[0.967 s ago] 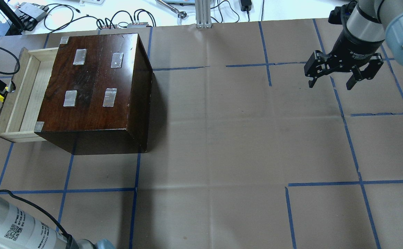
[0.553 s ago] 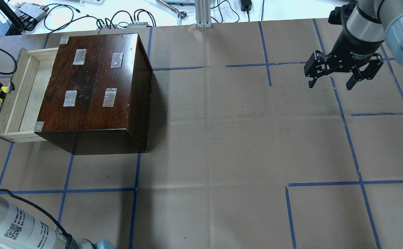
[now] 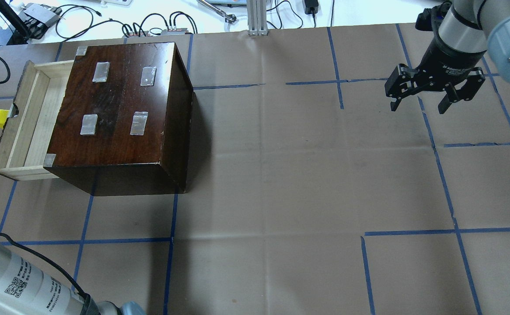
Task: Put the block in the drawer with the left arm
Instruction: 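Release the handle and move the left gripper above the yellow cube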
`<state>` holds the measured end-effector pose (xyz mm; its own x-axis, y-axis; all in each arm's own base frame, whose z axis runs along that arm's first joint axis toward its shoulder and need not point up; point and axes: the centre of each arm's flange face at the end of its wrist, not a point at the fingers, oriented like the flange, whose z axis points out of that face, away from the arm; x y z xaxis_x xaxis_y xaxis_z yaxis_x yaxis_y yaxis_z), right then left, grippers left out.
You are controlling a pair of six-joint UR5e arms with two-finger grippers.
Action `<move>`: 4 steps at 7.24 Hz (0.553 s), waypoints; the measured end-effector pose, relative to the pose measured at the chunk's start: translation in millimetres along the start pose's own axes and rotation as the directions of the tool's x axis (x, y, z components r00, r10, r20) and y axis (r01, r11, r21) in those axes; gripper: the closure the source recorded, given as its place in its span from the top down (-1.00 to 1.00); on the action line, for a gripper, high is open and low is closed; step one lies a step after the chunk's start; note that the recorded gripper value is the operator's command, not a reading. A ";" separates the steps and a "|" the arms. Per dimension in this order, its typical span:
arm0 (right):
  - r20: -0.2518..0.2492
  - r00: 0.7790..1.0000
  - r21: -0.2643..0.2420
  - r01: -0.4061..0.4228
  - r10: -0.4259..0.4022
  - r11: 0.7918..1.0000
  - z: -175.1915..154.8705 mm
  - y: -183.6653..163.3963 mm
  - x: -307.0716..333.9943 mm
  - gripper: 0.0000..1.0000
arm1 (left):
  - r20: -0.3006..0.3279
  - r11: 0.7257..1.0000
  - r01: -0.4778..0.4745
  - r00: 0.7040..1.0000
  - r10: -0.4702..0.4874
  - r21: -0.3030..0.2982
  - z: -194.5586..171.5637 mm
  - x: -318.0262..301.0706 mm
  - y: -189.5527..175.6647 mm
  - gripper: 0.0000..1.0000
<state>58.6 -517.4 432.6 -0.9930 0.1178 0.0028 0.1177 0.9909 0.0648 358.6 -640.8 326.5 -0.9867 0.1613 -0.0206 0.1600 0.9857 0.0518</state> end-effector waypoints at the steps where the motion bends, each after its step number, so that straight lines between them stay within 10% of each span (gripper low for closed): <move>1: 0.000 1.000 0.000 0.000 0.000 1.000 -0.1 0.0 0.0 1.00 | -0.011 1.000 0.015 1.000 -0.015 -0.007 14.4 -17.7 -1.4 0.98; 4: 0.000 1.000 0.000 0.000 0.000 1.000 0.0 0.2 0.0 1.00 | -0.031 0.999 0.034 0.999 -0.035 -0.020 59.0 -56.9 -15.6 0.98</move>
<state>58.6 -517.2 432.6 -0.9930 0.1182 0.0029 0.1182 0.9909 0.0647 414.0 -662.5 268.0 -0.9921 0.1251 0.0090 0.1254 0.9895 0.0713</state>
